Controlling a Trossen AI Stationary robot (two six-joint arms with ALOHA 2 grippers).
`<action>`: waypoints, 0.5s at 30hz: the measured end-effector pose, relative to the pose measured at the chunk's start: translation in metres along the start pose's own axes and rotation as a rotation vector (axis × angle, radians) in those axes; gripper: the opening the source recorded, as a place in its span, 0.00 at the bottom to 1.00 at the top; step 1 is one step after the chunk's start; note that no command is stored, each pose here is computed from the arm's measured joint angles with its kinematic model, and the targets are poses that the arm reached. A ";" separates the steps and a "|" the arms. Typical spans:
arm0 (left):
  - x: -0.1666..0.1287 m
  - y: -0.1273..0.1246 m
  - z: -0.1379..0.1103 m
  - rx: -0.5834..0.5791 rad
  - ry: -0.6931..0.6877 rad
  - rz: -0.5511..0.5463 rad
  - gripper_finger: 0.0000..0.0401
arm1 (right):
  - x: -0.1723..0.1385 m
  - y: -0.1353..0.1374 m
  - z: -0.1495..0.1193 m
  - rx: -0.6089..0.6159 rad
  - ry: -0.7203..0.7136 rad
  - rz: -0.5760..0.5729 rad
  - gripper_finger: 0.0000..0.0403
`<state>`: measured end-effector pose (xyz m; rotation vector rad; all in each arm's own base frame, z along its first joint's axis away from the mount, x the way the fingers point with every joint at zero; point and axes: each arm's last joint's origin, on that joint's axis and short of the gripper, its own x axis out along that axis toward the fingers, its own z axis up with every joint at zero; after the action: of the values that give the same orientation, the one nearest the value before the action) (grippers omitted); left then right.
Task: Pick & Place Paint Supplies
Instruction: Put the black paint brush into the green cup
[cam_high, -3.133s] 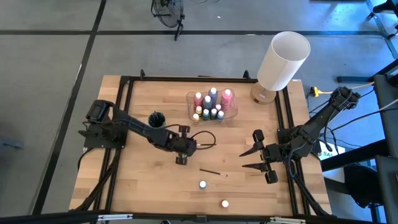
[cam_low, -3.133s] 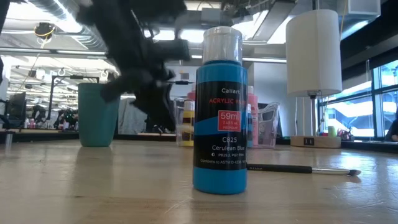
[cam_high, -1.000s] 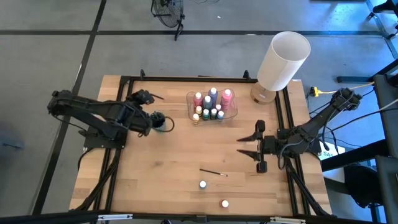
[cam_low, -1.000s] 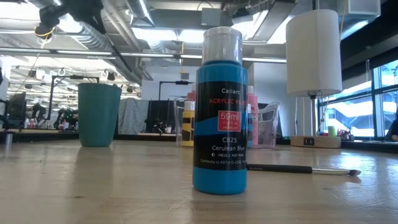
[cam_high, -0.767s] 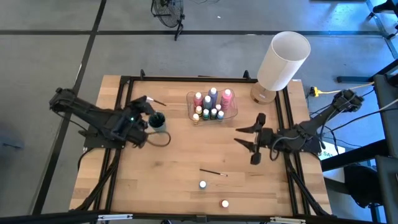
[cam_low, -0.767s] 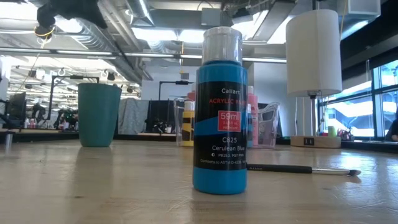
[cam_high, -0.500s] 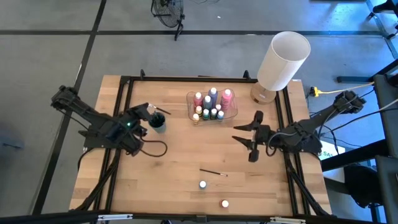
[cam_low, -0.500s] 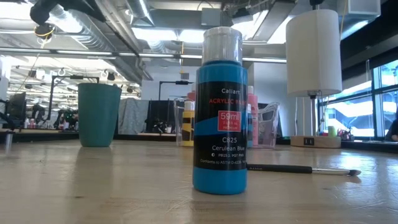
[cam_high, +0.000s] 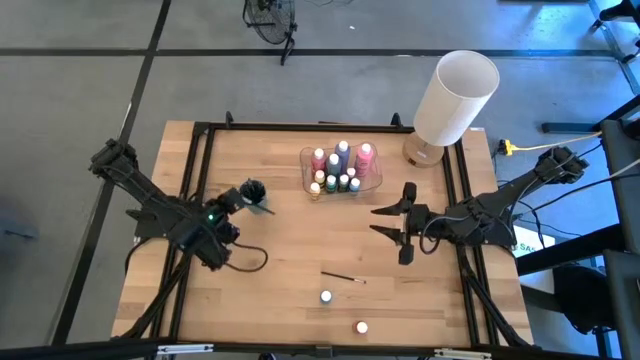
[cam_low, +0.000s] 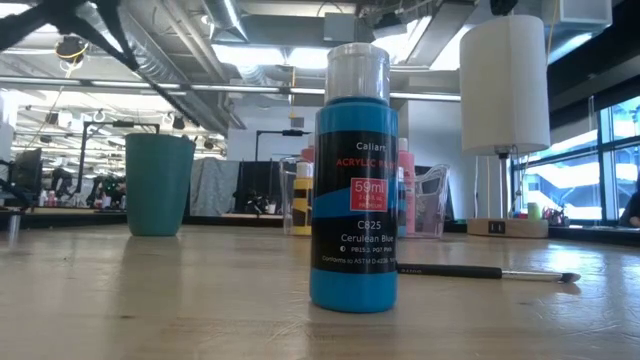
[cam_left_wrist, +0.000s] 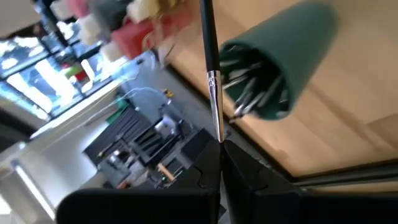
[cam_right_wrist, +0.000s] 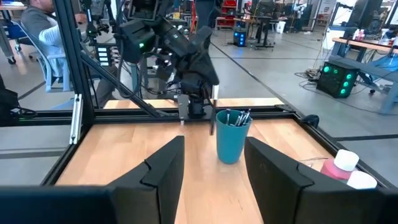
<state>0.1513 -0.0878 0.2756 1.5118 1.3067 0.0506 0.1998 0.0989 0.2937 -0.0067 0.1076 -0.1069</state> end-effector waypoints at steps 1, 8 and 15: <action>-0.001 0.000 0.002 0.008 -0.007 -0.009 0.00 | 0.000 0.000 0.000 0.000 0.000 0.000 0.42; -0.019 0.024 -0.005 -0.001 -0.052 0.087 0.00 | 0.000 0.000 0.000 0.018 -0.004 0.000 0.42; -0.019 0.032 -0.059 -0.148 -0.076 0.123 0.00 | 0.000 0.000 0.000 0.035 -0.003 0.000 0.42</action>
<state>0.1291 -0.0567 0.3339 1.4512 1.1242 0.1635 0.1999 0.0989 0.2941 0.0284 0.1024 -0.1085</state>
